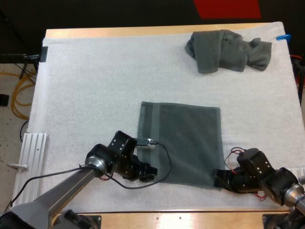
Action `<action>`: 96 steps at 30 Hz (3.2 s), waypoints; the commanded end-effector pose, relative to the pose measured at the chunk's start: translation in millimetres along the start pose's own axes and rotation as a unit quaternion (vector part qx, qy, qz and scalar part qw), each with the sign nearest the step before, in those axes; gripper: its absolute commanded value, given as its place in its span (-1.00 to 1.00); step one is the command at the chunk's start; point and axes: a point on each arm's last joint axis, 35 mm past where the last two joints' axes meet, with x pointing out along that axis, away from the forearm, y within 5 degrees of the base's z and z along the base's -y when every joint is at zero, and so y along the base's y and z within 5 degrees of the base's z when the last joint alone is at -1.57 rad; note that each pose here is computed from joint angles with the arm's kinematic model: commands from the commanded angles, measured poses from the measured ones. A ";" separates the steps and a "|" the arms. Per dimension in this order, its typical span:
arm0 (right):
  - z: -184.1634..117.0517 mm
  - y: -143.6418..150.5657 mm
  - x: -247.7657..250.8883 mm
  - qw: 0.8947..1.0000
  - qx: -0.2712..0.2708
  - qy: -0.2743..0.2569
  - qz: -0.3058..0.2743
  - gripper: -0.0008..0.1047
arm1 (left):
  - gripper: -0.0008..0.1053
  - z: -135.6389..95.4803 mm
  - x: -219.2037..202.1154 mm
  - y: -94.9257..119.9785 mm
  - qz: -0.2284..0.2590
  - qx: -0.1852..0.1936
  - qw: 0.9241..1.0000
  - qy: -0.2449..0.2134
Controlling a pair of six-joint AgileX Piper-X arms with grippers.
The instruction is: Pick towel from pile fold and stack
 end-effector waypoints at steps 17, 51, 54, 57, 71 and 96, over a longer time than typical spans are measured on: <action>4.7 21.2 -34.2 0.998 -0.036 -0.039 0.018 -0.97 | -0.98 -31.5 -31.2 1.9 0.031 0.055 0.997 0.039; 93.1 -12.9 4.6 0.969 0.124 -0.211 0.033 -0.97 | -0.98 72.6 -22.7 44.5 -0.209 -0.082 0.965 -0.131; 97.4 -15.2 8.6 0.967 0.124 -0.217 0.038 -0.97 | -0.98 75.6 -23.0 45.0 -0.197 -0.080 0.965 -0.152; 99.1 -15.8 12.6 0.969 0.121 -0.211 0.049 -0.97 | -0.98 77.1 -23.6 44.9 -0.191 -0.077 0.965 -0.163; 118.7 -3.9 6.6 0.951 0.073 -0.282 0.106 0.23 | -0.29 88.1 -30.5 41.3 -0.187 -0.046 0.955 -0.227; 129.3 50.6 -95.0 0.948 -0.173 -0.244 -0.106 0.23 | 0.46 40.0 -149.0 -12.1 -0.152 0.097 0.914 -0.362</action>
